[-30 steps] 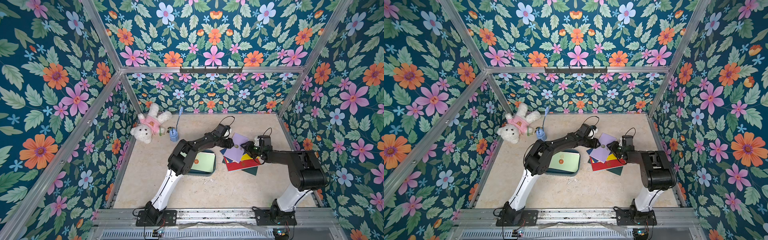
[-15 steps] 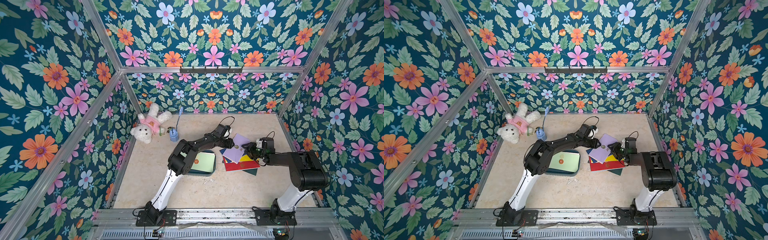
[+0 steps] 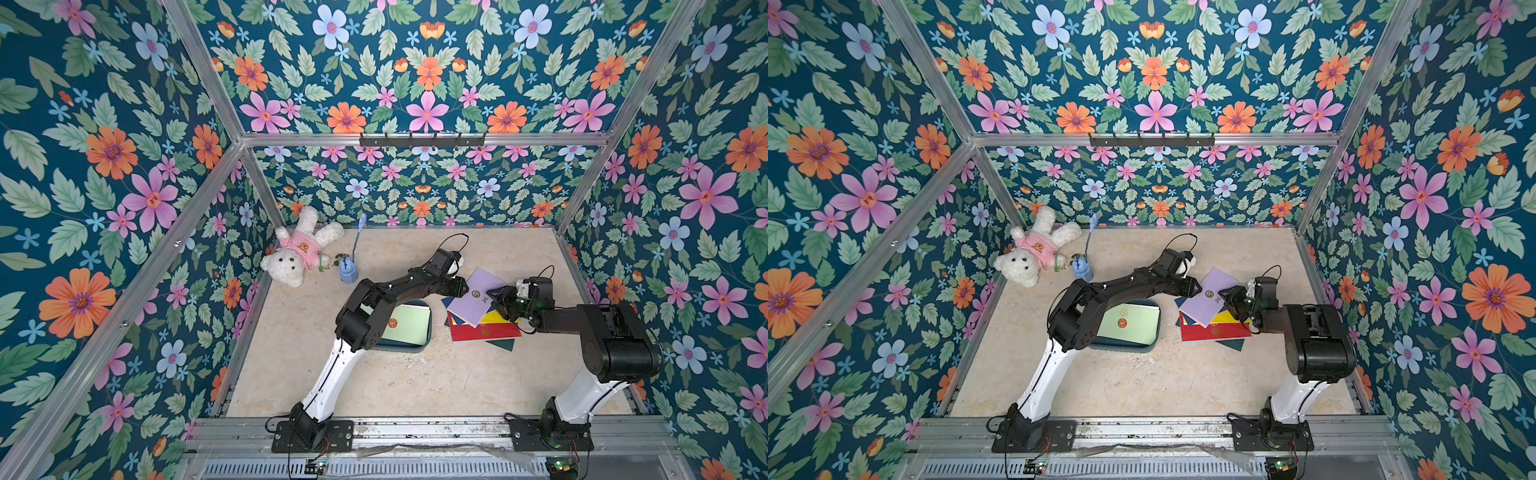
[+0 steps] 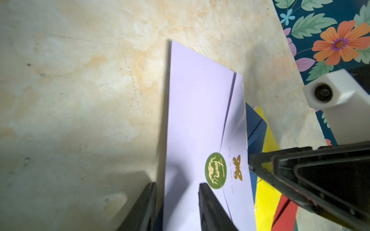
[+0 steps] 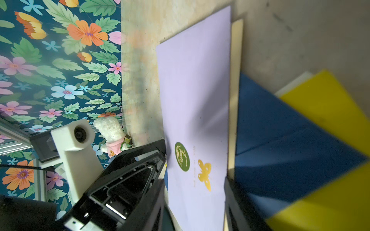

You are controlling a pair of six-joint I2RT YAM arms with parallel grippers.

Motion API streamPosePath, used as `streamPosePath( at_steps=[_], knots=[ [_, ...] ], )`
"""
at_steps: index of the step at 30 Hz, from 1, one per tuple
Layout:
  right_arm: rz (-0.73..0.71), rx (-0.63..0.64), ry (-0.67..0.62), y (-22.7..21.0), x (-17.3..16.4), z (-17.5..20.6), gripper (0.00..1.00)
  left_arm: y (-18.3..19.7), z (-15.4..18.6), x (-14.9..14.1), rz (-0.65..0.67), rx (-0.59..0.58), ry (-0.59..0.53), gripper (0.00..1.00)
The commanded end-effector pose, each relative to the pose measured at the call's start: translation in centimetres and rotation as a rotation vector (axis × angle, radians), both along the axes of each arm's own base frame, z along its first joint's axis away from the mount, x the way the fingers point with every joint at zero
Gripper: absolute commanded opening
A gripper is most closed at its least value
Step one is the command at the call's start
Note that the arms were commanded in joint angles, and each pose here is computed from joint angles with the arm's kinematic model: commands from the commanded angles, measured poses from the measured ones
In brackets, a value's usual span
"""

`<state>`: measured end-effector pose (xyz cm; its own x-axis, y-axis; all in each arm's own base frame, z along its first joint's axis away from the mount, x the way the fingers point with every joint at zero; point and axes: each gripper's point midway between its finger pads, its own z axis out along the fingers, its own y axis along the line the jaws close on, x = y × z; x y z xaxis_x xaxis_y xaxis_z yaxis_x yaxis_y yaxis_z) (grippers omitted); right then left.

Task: Put the sealed envelopes into the storage box
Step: Pick up the envelope from the center of the board.

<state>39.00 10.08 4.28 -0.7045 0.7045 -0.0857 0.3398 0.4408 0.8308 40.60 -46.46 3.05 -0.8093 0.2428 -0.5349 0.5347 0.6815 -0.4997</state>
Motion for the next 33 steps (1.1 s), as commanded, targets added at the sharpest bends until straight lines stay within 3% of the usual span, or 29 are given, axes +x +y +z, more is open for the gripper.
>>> streamPosePath(
  at_steps=[1,11,23,33],
  knots=[
    [-0.007,-0.004,0.02,-0.1,-0.4,0.0,0.53,3.3,-4.8,-2.9,0.018,0.179,0.159,0.41],
    [-0.006,-0.013,0.017,-0.2,-0.5,0.0,0.52,3.2,-5.1,-3.0,0.015,0.178,0.165,0.42],
    [0.014,0.006,-0.064,0.2,0.0,3.1,0.52,3.3,-5.3,-3.2,0.011,0.178,0.173,0.41],
    [0.002,-0.052,-0.02,-0.5,-0.4,1.4,0.52,3.1,-5.2,-3.2,0.008,0.175,0.172,0.41]
  ],
)
